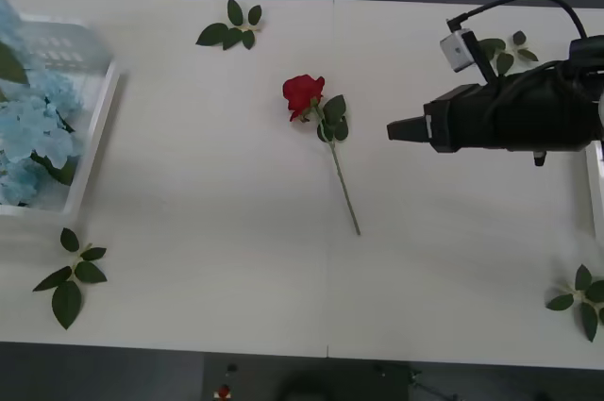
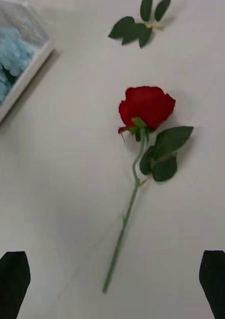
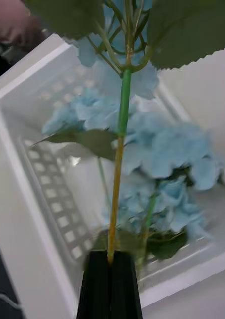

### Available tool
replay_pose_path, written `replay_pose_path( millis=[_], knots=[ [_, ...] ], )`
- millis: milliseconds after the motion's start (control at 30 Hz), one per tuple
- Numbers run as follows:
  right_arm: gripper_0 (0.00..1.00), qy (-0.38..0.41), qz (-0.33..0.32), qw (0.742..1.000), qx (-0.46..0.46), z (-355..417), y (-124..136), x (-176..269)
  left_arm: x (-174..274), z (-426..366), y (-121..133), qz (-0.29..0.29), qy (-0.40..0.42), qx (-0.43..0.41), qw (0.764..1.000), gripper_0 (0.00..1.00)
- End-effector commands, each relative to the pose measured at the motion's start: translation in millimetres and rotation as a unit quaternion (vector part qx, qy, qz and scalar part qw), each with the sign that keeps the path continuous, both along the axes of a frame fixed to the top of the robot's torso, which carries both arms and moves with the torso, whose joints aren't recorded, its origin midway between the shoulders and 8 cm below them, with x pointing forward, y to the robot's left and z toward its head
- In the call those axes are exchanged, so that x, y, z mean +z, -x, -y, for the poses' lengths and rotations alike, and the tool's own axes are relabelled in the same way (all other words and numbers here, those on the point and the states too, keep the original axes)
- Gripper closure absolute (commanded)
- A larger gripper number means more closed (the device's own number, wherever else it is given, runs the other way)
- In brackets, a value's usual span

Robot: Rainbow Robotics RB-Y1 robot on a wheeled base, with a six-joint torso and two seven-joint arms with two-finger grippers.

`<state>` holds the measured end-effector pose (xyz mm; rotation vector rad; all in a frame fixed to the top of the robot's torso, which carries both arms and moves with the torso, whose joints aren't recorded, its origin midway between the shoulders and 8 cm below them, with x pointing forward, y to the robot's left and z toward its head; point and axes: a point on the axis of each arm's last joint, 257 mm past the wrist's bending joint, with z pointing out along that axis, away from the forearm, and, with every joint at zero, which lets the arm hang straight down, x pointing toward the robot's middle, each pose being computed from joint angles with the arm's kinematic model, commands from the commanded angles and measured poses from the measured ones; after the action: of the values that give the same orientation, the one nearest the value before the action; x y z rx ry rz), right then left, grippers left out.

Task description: Put the red flowers into the right box and the blue flowers into the left box

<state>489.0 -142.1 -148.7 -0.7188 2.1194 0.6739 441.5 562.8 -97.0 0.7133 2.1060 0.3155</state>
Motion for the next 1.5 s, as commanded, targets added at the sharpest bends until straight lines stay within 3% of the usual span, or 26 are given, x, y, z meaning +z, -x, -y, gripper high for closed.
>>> replay_pose_path(
  millis=[33, 233, 500, 667, 767, 867, 1133, 1233, 1333, 1500],
  knots=[
    [0.00, 0.040, -0.003, 0.999, -0.014, -21.9, -11.3, 19.7, -2.6, -59.7, 5.5, 0.000, -0.076, 0.046, 0.996, 1.00],
    [0.00, 0.116, -0.032, 0.991, -0.054, -44.4, -27.6, 8.9, -8.4, -119.5, 13.5, 0.004, -0.170, 0.090, 0.981, 1.00],
    [0.00, 0.170, -0.058, 0.979, -0.095, -73.3, -42.6, -19.6, -22.5, -129.8, 7.8, 0.012, -0.208, 0.092, 0.974, 0.97],
    [0.02, 0.204, -0.056, 0.969, -0.125, -75.3, -51.1, -37.8, -25.2, -125.6, 4.0, 0.008, -0.223, 0.082, 0.971, 0.53],
    [0.04, 0.220, -0.059, 0.964, -0.138, -77.4, -54.4, -50.6, -24.0, -123.0, 0.8, 0.009, -0.222, 0.079, 0.972, 0.39],
    [0.04, 0.229, -0.058, 0.960, -0.148, -77.5, -59.2, -59.1, -18.8, -110.5, -5.9, 0.019, -0.217, 0.068, 0.974, 0.34],
    [0.04, 0.232, -0.057, 0.957, -0.164, -84.9, -69.2, -78.4, 27.5, -1.9, -28.8, 0.086, -0.097, -0.011, 0.992, 0.33],
    [0.06, 0.236, -0.050, 0.956, -0.166, -90.9, -73.2, -87.5, 55.8, 67.1, -25.8, 0.088, 0.006, -0.069, 0.994, 0.33],
    [0.08, 0.241, -0.041, 0.955, -0.168, -92.6, -77.2, -93.5, 66.6, 132.4, -25.8, 0.085, 0.106, -0.126, 0.983, 0.33],
    [0.11, 0.243, -0.026, 0.954, -0.174, -95.6, -84.4, -104.4, 41.6, 226.4, -33.7, 0.084, 0.210, -0.197, 0.954, 0.33]
  ],
)
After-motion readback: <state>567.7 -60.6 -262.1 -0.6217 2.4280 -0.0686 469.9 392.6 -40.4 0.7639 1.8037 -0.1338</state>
